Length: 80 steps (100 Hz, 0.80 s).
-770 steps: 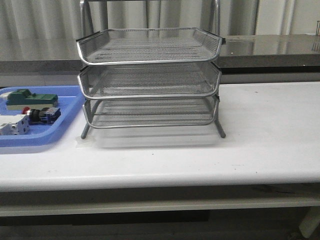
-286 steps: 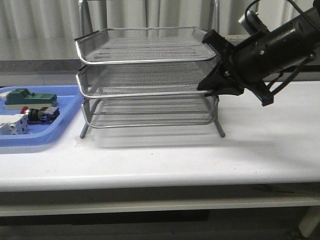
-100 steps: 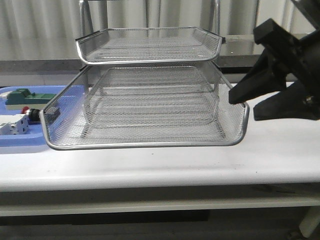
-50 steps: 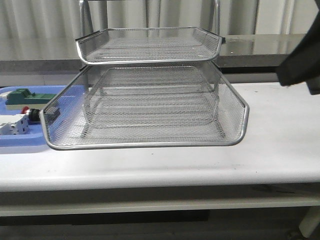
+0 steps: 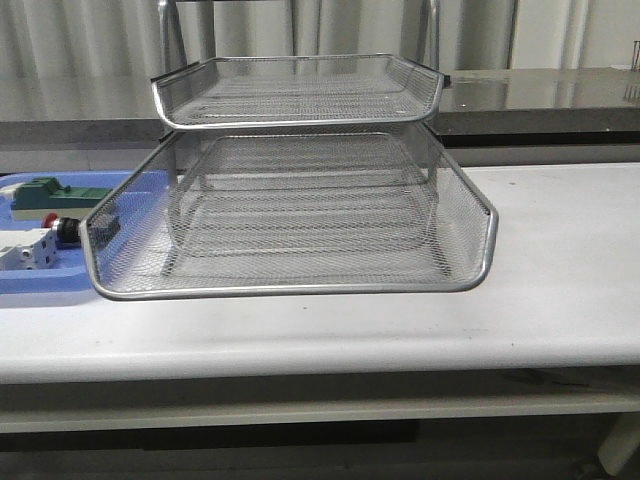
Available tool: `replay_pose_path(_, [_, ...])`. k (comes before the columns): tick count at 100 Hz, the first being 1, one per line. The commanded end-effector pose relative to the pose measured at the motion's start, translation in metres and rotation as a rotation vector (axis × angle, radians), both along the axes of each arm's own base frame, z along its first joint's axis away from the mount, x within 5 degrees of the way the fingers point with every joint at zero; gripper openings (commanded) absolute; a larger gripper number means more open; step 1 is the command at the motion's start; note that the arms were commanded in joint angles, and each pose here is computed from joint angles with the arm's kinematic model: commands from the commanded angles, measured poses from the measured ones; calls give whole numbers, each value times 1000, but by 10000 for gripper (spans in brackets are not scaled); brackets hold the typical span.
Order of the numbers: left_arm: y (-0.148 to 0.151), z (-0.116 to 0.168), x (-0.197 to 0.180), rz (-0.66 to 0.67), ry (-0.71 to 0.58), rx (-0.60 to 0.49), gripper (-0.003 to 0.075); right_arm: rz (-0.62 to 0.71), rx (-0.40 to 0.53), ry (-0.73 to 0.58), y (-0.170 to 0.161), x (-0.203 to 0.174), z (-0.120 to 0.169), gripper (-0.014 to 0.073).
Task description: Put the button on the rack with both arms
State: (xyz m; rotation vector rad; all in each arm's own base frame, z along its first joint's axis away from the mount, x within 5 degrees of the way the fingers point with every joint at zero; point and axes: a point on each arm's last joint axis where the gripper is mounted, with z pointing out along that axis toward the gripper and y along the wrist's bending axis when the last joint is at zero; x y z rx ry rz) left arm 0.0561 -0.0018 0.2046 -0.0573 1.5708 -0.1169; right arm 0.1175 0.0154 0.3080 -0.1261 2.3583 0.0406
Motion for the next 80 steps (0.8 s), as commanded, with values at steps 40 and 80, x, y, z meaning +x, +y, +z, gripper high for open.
replay_pose_path(40, [-1,-6,-1,-6,-69,-13,4,-42,-19,-312,-16,-55,36,344])
replay_pose_path(80, [-1,-6,-1,-6,-69,-13,4,-28,41,-310,-13,-57,36,-65])
